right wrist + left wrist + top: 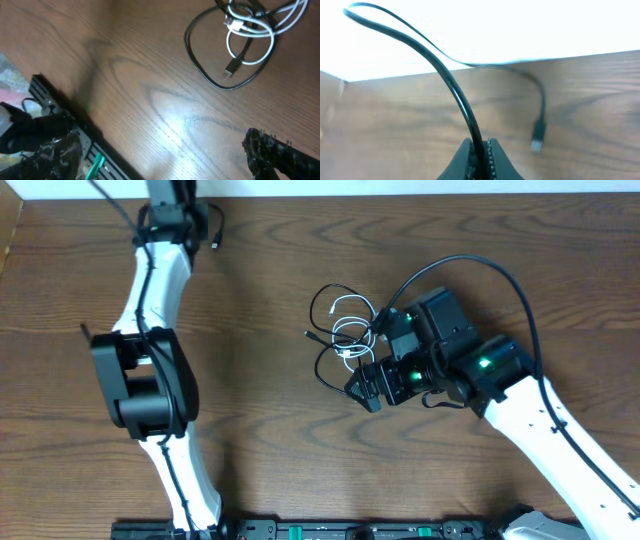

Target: Untangle cables

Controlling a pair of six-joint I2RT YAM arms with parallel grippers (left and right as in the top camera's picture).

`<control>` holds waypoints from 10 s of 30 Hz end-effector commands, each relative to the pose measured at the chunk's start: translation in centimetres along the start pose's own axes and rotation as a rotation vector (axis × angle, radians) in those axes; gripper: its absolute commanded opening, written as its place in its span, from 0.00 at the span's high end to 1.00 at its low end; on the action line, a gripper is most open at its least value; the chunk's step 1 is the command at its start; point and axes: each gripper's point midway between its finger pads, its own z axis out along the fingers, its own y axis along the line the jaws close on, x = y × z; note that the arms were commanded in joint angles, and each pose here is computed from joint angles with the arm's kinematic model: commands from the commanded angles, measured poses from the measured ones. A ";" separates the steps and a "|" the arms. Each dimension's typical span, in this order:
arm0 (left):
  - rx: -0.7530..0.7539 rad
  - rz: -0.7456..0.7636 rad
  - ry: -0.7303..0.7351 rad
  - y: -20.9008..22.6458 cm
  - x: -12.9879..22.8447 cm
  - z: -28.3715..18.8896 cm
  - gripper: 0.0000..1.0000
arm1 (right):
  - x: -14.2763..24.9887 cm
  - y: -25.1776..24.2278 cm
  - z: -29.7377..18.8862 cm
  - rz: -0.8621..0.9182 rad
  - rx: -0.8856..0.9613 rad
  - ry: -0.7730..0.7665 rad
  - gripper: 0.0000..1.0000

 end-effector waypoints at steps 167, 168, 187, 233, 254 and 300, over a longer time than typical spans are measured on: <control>0.343 -0.105 0.854 -27.1 23.4 -16.6 0.42 | 5.6 -13.1 0.1 0.639 0.163 0.031 0.01; 0.345 -0.095 0.857 -27.1 23.8 -16.7 0.41 | 5.6 -13.0 0.1 0.639 0.160 0.030 0.01; 0.353 -0.108 0.837 -27.2 22.8 -17.1 0.92 | 5.5 -12.1 0.2 0.641 0.104 0.039 0.01; 1.461 -0.772 -0.117 -16.2 -10.7 -55.3 0.92 | 2.1 -11.4 1.8 0.626 0.170 -0.103 0.01; 1.395 -1.060 -0.440 -4.9 -12.2 -61.2 0.92 | -1.0 -2.9 0.7 0.247 -0.341 -0.129 0.01; 1.425 -1.375 -0.094 -6.9 -12.3 -57.4 0.92 | -6.9 10.7 -2.8 -0.243 -0.573 -0.476 0.65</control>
